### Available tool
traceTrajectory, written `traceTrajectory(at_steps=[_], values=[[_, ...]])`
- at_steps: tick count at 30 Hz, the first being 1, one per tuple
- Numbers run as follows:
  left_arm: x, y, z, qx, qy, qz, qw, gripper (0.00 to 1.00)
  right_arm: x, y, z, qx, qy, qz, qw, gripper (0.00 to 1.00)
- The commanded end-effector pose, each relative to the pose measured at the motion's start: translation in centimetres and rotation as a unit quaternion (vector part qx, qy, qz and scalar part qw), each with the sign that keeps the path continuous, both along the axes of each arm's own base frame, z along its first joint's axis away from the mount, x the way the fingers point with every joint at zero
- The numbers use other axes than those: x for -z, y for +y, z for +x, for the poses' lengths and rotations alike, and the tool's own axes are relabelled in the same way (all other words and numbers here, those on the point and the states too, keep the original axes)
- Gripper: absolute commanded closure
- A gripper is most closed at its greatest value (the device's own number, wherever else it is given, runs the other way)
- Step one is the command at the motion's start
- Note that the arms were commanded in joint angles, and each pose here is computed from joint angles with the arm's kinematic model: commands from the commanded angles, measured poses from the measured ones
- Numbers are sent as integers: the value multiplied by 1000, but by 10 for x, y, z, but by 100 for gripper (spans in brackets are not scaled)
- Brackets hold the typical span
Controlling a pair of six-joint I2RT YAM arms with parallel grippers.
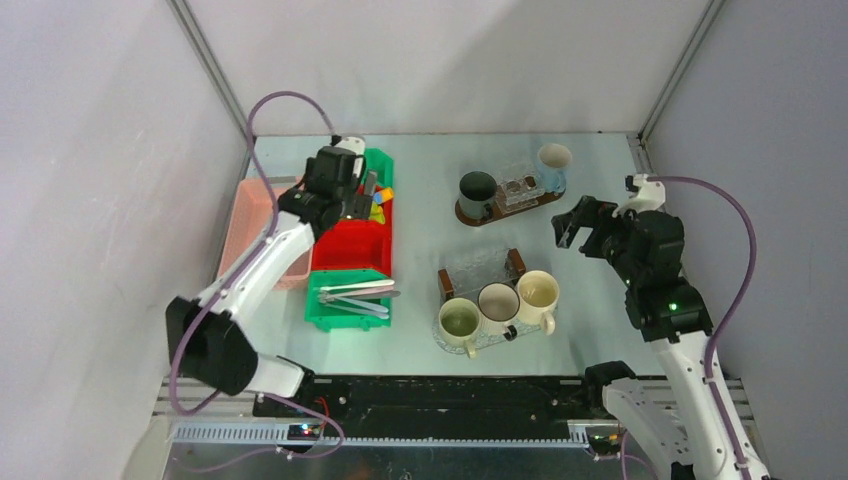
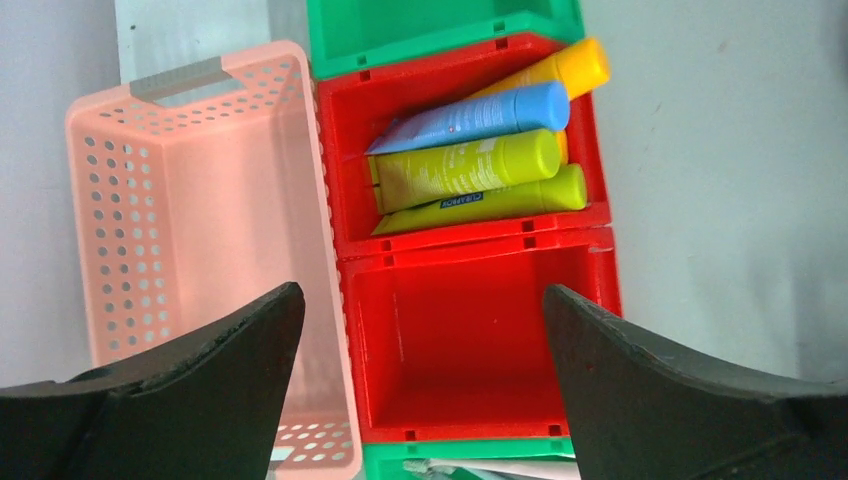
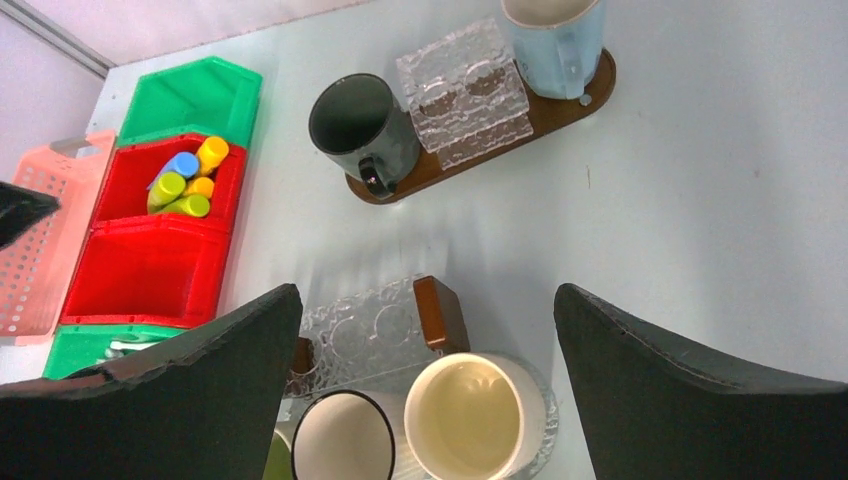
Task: Prepare toiletry sets of a toothbrush and toothpaste on the tray
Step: Pick up the toothpaste from the storage box.
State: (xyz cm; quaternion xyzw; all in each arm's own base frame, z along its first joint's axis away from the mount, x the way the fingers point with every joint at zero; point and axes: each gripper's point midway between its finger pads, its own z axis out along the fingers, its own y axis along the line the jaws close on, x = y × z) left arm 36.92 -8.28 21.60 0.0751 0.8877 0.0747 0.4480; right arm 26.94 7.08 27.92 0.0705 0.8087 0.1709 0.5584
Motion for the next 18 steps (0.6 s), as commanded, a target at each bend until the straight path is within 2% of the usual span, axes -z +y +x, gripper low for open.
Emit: traceTrajectory(at_steps=[1,9,18], values=[[9,7,12,32,50,81,995,7,-19,-1,-1,-3,-47,-1,999,0],[48,-13,46,62,109,97,987,15,-10,-3,-3,-5,-37,-9,999,1],[73,-31,79,76,141,99,982,31,-2,-5,-3,-3,-22,-17,1000,1]])
